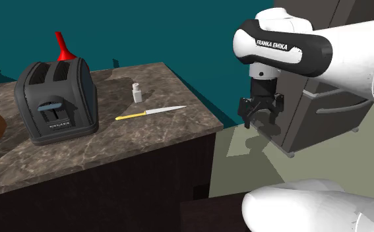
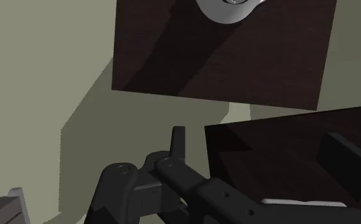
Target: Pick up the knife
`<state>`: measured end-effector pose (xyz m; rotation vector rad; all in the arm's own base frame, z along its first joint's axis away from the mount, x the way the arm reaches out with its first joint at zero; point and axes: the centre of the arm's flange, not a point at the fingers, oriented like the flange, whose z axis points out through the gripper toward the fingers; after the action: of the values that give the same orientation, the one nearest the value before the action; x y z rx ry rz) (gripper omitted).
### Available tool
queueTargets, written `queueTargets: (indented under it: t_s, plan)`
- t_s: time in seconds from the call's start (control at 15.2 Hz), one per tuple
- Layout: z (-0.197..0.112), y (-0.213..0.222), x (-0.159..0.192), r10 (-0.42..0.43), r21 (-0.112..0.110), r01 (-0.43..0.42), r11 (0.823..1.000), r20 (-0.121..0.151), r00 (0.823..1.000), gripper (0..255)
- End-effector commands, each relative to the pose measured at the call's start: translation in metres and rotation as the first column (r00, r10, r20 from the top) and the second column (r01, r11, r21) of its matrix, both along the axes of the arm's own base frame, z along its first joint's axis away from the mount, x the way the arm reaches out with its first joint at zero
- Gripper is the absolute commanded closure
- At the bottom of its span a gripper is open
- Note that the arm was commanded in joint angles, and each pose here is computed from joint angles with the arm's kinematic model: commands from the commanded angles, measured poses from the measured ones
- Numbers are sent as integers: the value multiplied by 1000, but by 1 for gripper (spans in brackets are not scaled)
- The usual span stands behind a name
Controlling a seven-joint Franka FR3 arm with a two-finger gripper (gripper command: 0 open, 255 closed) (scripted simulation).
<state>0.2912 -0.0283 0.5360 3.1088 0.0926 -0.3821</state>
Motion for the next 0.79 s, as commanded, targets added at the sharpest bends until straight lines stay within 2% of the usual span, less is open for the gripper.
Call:
queueTargets:
  t_s: [0.0,0.13,0.33,0.53,0.73]
  plan:
    - [0,0,0,0,0,0,1000,0,1000,0]
    - [-2,23,1,-73,4,73,997,-16,997,0]
    - [-6,57,7,-182,7,183,983,-41,982,0]
    - [-9,90,16,-288,8,290,957,-66,955,0]
    - [-12,122,28,-391,5,393,919,-90,916,0]
